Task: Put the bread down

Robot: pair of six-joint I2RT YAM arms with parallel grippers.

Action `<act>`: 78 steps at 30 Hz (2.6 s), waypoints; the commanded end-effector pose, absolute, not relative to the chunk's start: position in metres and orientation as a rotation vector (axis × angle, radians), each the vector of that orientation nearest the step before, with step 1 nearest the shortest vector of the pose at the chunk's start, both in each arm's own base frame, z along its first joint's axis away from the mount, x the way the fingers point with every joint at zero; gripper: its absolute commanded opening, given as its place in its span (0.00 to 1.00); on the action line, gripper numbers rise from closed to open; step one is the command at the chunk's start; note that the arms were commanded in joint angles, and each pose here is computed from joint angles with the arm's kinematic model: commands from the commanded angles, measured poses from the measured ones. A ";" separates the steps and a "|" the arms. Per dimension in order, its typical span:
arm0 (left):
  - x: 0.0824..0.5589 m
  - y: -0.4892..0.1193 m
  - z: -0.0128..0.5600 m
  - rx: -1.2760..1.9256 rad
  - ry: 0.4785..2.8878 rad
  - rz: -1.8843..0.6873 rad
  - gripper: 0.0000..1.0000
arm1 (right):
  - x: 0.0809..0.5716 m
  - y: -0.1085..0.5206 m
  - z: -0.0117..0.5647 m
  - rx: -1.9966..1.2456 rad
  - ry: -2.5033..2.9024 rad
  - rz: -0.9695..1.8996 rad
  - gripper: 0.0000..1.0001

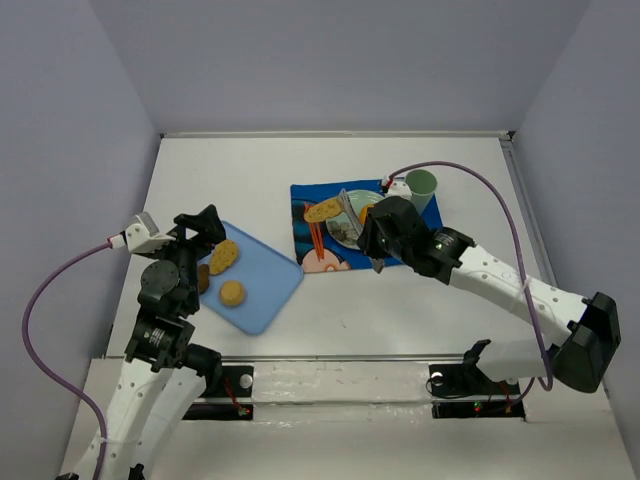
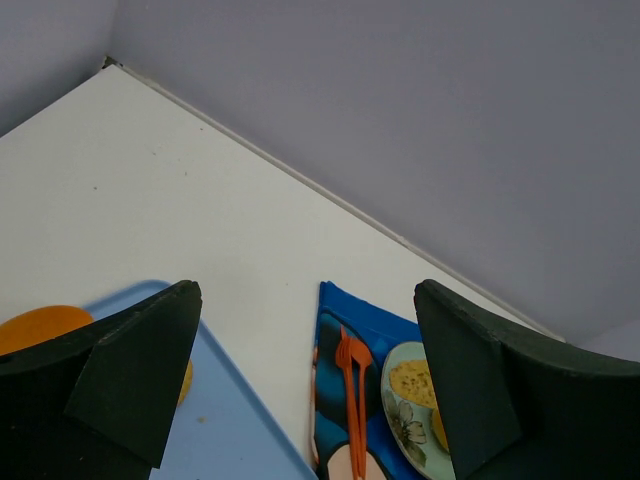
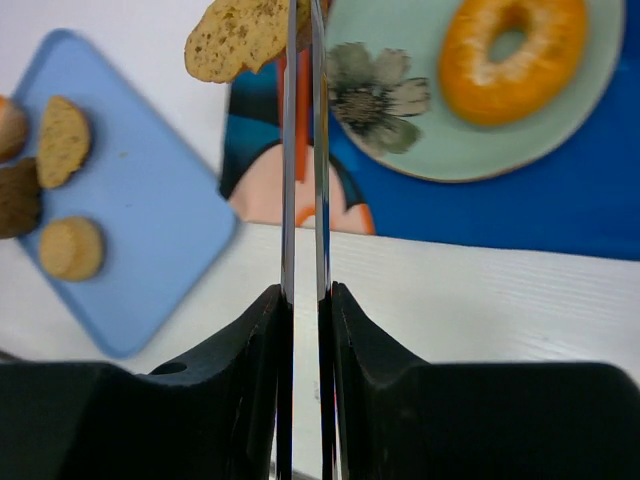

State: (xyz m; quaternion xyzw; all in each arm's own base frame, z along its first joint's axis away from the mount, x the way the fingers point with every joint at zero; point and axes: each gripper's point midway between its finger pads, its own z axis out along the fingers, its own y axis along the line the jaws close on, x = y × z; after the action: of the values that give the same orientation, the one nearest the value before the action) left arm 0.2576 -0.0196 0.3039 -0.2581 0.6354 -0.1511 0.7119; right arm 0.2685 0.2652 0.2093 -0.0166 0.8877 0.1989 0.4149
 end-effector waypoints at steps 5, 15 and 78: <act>0.259 -0.019 0.312 -0.583 1.361 -0.359 0.99 | 0.297 0.221 0.188 0.081 2.256 0.364 0.07; 0.260 -0.019 0.311 -0.582 1.363 -0.357 0.99 | 0.306 0.207 0.186 0.117 2.260 0.304 0.49; 0.268 -0.027 0.309 -0.531 1.392 -0.348 0.99 | 0.221 0.250 0.205 -0.598 2.157 0.252 1.00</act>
State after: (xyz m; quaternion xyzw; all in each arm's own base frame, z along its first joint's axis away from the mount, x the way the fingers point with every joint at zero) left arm 0.2667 -0.0295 0.3016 -0.2380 0.6460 -0.1569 0.7081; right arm 0.1651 0.2476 0.1277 -0.3772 0.8800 0.1211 0.2621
